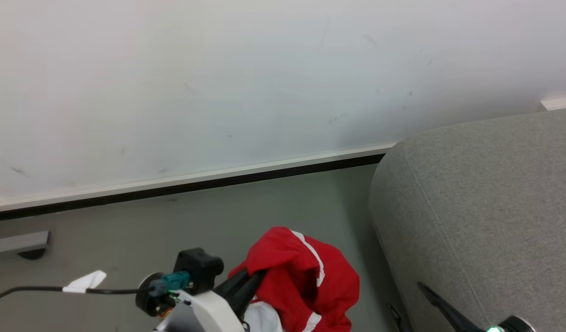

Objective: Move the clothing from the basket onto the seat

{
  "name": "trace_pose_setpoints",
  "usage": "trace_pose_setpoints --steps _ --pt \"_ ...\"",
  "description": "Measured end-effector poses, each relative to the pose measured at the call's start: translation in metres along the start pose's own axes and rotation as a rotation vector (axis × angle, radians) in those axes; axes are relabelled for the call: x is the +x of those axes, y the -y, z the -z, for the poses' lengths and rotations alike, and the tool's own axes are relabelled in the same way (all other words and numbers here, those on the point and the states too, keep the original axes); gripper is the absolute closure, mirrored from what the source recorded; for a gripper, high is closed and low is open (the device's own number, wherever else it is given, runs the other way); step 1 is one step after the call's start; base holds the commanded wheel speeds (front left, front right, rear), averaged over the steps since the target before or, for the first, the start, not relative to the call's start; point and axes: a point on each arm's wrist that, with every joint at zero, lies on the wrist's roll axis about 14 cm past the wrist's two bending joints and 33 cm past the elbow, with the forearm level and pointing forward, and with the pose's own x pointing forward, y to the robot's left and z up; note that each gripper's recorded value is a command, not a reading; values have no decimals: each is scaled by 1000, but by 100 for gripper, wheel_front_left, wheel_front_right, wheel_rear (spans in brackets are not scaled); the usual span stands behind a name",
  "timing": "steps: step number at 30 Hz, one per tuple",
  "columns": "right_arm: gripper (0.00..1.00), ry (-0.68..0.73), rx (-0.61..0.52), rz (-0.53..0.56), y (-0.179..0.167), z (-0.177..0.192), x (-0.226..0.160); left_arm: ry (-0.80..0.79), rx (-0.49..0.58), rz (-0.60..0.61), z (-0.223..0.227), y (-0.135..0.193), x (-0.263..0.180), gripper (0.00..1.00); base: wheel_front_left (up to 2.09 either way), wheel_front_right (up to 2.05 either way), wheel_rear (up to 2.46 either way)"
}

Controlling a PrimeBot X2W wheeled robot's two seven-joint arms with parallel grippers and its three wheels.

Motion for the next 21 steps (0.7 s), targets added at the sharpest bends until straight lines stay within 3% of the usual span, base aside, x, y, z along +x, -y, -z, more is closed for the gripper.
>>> trace_pose_setpoints --steps 14,21 --pt "0 -115 -35 -297 -57 3 55 27 6 70 -12 18 9 100 0 0 0" --pt "0 -145 -2 -333 -70 11 78 38 14 98 -17 26 11 100 0 0 0"
